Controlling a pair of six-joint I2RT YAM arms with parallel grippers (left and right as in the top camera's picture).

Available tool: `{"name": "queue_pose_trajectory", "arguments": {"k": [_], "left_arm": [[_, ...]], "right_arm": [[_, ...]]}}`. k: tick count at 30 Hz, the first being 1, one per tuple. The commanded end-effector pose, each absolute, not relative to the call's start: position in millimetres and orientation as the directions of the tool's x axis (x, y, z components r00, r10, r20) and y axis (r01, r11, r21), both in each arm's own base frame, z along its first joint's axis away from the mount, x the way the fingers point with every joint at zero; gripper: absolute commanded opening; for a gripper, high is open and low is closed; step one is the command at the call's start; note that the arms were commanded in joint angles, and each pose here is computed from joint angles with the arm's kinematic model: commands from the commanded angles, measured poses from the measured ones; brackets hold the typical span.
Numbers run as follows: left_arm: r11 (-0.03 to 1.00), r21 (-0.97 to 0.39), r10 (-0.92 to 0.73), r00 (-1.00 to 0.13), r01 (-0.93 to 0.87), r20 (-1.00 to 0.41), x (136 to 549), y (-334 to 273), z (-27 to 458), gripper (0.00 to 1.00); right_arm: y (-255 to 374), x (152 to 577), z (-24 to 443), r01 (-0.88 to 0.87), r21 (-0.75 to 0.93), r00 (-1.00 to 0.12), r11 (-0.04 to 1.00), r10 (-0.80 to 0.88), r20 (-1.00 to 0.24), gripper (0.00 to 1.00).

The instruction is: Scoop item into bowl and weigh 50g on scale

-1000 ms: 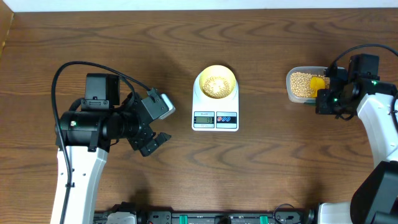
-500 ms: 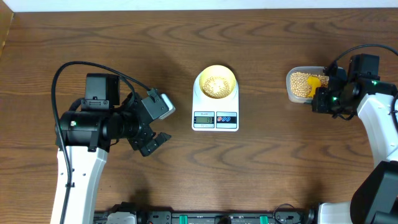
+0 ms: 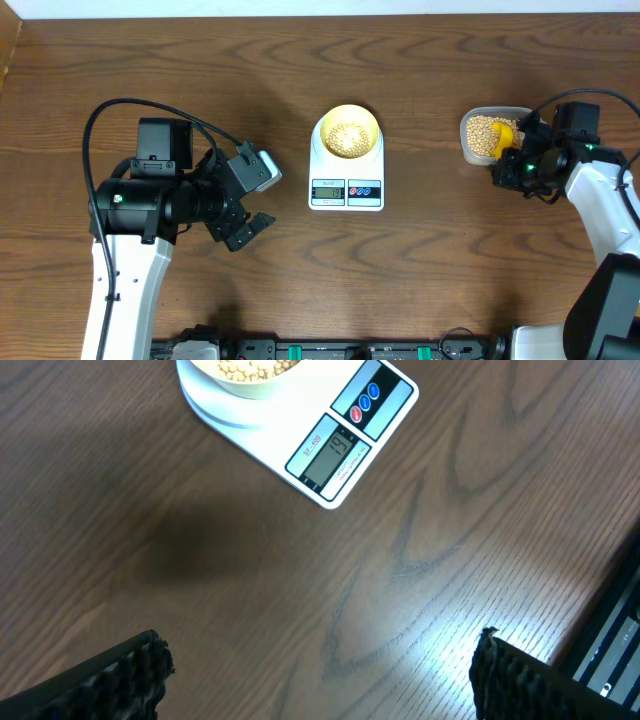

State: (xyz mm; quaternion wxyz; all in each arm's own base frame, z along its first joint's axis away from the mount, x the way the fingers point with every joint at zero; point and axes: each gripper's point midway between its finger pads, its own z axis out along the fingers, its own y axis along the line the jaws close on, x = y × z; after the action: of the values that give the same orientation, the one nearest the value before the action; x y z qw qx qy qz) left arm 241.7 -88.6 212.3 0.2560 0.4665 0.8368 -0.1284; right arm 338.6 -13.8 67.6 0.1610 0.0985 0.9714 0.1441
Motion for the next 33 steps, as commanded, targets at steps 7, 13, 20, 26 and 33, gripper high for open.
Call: {"name": "queue_pose_trajectory", "arguments": {"k": [7, 13, 20, 26, 33], "left_arm": [[0.529, 0.041, 0.718, -0.421, 0.848, -0.554, 242, -88, 217, 0.98], [0.529, 0.041, 0.718, -0.421, 0.848, -0.554, 242, -88, 217, 0.98], [0.529, 0.041, 0.718, -0.421, 0.848, -0.554, 242, -88, 217, 0.98], [0.529, 0.041, 0.718, -0.421, 0.848, -0.554, 242, -88, 217, 0.98], [0.529, 0.041, 0.718, -0.421, 0.848, -0.554, 242, -88, 217, 0.98]], "right_arm": [[-1, 338, 69, 0.180, 0.408, -0.919, 0.895, 0.301, -0.254, 0.01], [-5, 339, 75, 0.197, 0.483, -0.905, 0.853, 0.347, -0.244, 0.01], [-17, 340, 85, 0.222, 0.574, -0.880, 0.788, 0.415, -0.230, 0.01], [-27, 340, 95, 0.244, 0.656, -0.849, 0.714, 0.484, -0.211, 0.01], [-32, 342, 108, 0.223, 0.728, -0.828, 0.648, 0.520, -0.209, 0.01]]}}
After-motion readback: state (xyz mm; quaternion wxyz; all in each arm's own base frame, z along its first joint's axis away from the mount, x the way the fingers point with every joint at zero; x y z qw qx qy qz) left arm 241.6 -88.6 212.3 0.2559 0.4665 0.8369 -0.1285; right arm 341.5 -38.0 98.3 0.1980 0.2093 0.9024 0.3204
